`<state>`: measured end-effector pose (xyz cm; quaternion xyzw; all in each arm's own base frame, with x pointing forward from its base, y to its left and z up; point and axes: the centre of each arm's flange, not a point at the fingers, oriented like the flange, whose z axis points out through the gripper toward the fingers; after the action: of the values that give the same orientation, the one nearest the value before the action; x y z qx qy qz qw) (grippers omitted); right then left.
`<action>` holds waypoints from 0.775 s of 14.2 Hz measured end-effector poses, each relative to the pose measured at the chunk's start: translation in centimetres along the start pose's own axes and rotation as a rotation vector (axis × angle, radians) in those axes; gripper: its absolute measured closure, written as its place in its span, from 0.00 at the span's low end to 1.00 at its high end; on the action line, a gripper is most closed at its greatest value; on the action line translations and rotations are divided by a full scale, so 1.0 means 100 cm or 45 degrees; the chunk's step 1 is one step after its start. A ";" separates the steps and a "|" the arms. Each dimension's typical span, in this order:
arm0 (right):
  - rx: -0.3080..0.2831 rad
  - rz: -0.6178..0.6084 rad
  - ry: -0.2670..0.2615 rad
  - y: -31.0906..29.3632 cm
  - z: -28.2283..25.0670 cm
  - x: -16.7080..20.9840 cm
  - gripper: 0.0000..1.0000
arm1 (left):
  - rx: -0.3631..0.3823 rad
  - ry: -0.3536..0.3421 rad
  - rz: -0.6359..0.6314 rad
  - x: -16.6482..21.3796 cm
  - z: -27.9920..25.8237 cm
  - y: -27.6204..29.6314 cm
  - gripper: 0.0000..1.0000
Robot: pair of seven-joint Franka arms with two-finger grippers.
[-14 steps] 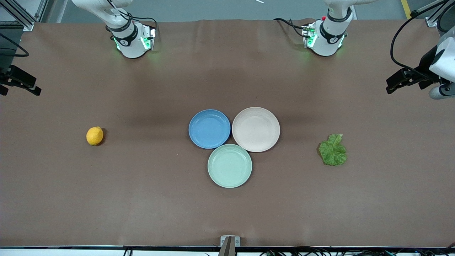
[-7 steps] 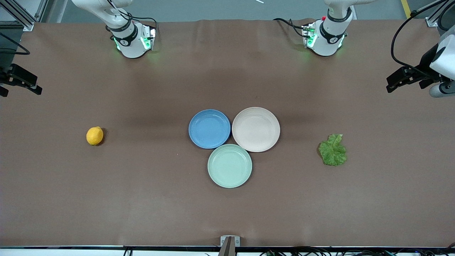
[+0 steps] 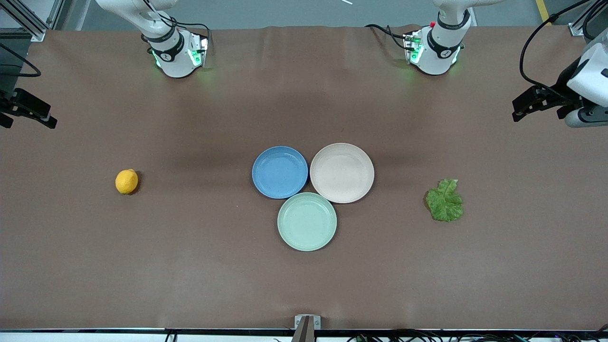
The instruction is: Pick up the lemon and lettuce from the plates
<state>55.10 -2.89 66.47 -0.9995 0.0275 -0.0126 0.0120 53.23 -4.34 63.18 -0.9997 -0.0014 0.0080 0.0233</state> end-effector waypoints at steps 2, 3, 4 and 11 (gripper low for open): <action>0.000 0.006 0.000 0.000 0.000 0.000 0.00 | 0.000 0.005 0.009 0.000 -0.002 0.000 0.00; 0.000 0.008 0.001 0.000 0.000 0.000 0.00 | 0.000 0.007 0.009 0.000 -0.003 0.000 0.00; 0.000 0.009 0.001 0.000 0.000 0.000 0.00 | 0.000 0.007 0.009 -0.001 -0.003 0.000 0.00; 0.000 0.010 0.003 0.000 0.000 0.000 0.00 | -0.002 0.020 0.001 0.000 -0.008 -0.004 0.00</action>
<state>55.13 -2.88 66.49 -0.9993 0.0315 -0.0138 0.0120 53.22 -4.00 63.96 -0.9997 -0.0009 0.0001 0.0225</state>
